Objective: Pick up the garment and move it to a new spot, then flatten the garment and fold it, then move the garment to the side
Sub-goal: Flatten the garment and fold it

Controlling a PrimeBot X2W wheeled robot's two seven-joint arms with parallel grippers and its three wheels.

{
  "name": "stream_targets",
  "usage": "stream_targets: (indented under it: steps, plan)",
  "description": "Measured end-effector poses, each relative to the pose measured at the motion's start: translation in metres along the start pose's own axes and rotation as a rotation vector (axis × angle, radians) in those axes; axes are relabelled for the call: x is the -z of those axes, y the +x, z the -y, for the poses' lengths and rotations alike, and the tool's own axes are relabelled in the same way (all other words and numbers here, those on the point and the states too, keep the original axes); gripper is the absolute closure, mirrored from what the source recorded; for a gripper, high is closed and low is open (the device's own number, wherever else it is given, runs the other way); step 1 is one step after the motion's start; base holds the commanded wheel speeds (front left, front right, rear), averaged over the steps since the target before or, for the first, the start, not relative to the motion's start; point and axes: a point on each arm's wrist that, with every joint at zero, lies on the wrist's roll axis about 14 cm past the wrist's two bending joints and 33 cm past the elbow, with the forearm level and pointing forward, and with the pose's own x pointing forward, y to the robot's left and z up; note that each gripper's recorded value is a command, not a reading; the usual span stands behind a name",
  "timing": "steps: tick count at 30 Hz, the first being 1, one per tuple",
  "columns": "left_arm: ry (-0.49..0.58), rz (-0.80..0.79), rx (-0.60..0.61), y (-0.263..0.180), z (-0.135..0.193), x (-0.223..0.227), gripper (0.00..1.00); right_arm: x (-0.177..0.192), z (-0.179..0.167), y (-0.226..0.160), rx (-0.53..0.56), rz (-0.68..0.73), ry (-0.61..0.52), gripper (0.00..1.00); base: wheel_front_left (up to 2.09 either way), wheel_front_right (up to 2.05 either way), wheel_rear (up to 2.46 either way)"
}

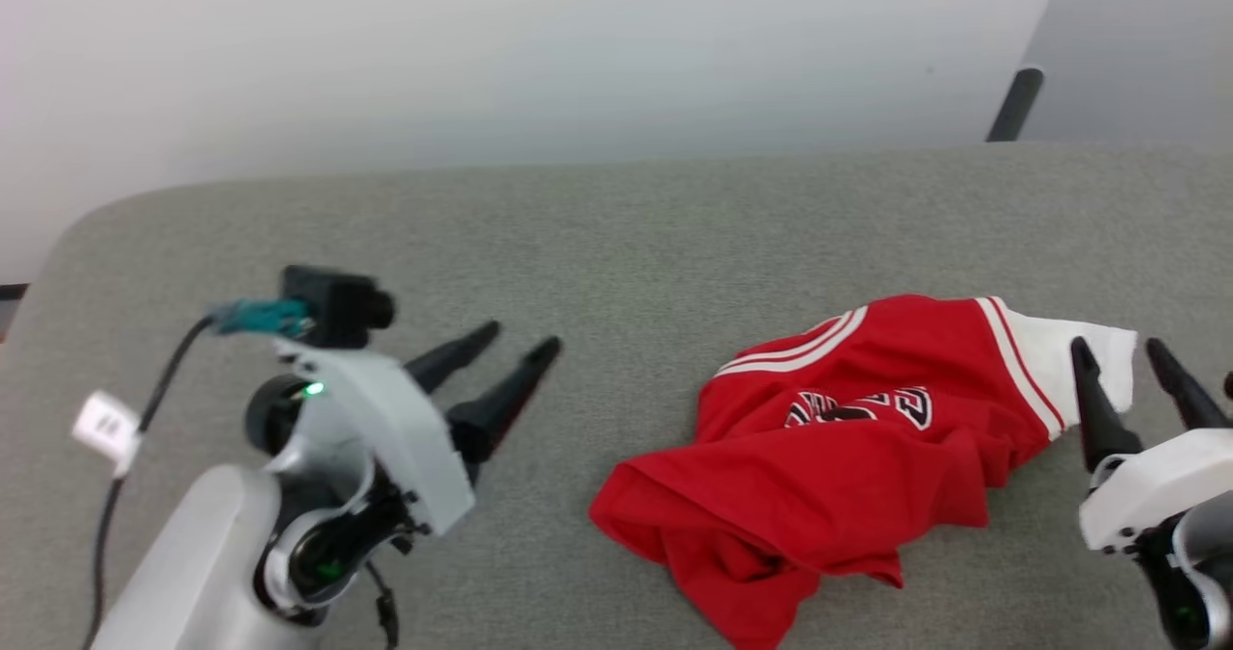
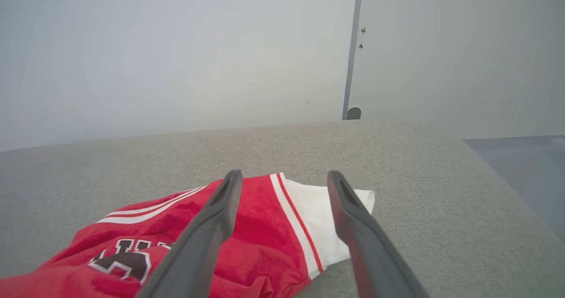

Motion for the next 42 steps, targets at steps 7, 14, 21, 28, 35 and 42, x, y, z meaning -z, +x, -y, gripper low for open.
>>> stream_targets:
  steps: [7,14,21,28,35,42]
  plan:
    - [-0.042,-0.188,0.123,0.03,0.037,0.02,0.0,0.008,0.0,-0.007,0.029,0.001,0.04,0.0,0.0,0.0,0.0]
    - [-0.038,-0.301,0.161,0.059,0.048,0.037,0.0,0.021,0.006,-0.011,0.059,-0.025,0.061,0.0,0.0,0.0,0.0]
    - [-0.078,-0.377,0.172,0.086,0.045,0.061,0.0,0.025,0.011,-0.006,0.079,-0.021,0.08,0.0,0.0,0.0,0.0]
    - [-0.156,-0.474,0.197,0.105,0.046,0.094,0.0,0.04,0.022,-0.008,0.123,-0.047,0.089,0.0,0.0,0.0,0.0]
    - [-0.211,-0.554,0.192,0.118,0.042,0.12,0.0,0.052,0.03,-0.005,0.154,-0.067,0.1,0.0,0.0,0.0,0.0]
    - [-0.238,-0.633,0.175,0.121,0.037,0.149,0.0,0.061,0.035,-0.002,0.172,-0.085,0.104,0.0,0.0,0.0,0.0]
